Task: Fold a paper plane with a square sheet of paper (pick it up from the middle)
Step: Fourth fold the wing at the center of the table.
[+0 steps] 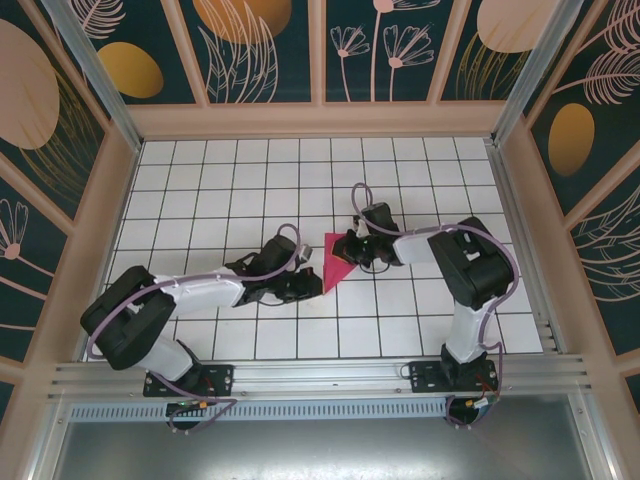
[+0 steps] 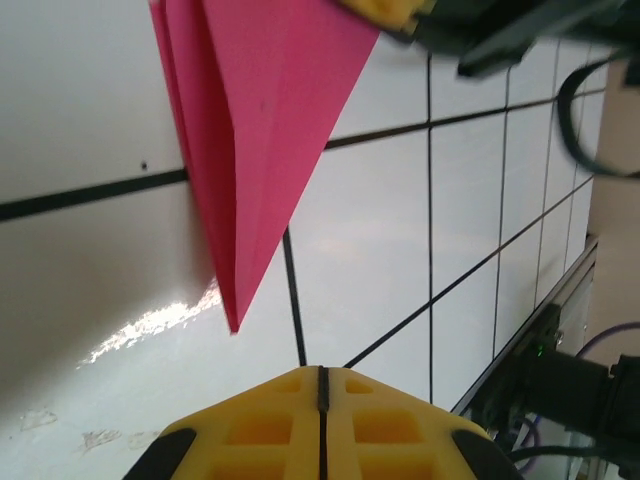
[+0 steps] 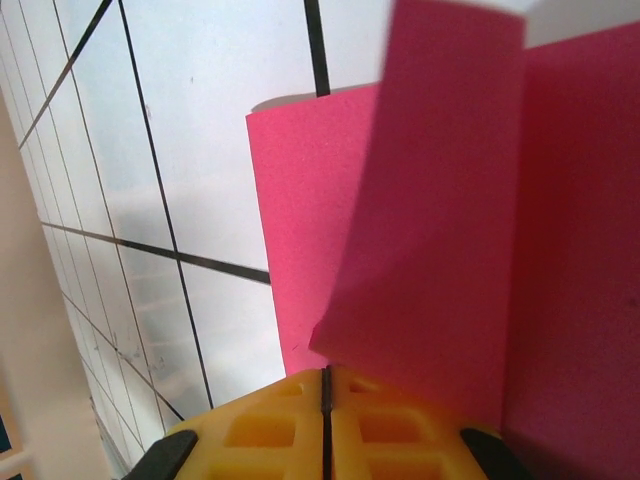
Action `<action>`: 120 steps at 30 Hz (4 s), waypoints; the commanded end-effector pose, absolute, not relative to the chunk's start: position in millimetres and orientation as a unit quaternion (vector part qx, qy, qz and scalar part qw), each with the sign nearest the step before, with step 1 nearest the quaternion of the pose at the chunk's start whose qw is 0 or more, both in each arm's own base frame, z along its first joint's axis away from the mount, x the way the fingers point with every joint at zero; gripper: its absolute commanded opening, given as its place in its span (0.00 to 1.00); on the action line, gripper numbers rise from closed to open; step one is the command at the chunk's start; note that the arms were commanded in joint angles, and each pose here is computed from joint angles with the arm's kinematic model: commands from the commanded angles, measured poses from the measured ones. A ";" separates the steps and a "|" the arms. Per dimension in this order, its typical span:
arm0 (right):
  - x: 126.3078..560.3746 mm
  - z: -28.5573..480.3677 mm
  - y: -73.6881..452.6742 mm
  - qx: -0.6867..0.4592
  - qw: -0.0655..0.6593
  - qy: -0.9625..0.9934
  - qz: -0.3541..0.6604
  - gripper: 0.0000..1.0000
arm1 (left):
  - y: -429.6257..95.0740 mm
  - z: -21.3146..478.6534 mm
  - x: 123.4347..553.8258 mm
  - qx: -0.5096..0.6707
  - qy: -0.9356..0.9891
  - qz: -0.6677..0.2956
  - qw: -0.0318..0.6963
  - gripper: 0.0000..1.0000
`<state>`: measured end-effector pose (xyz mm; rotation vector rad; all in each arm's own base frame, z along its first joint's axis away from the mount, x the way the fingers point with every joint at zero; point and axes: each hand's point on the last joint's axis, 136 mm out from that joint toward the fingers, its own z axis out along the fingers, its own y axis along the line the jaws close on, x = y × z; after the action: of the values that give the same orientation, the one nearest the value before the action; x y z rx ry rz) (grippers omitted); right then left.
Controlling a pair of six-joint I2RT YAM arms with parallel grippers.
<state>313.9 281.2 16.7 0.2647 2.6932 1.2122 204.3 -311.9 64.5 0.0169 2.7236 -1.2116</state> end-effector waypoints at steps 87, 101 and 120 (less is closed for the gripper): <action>321.8 3.1 257.7 0.046 0.119 0.924 0.360 0.09 | -293.4 -42.3 206.5 -0.079 0.950 -0.303 0.019 0.00; 372.9 12.9 223.2 0.084 0.147 0.924 0.342 0.09 | -283.2 -46.4 197.7 -0.074 0.953 -0.293 0.018 0.00; 311.2 34.5 274.7 0.015 0.112 0.909 0.401 0.09 | -288.5 -41.5 202.5 -0.068 0.951 -0.300 0.023 0.00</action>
<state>321.1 275.0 54.6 0.0250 2.6150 1.1749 236.9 -333.2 13.0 -0.1335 2.7020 -1.2093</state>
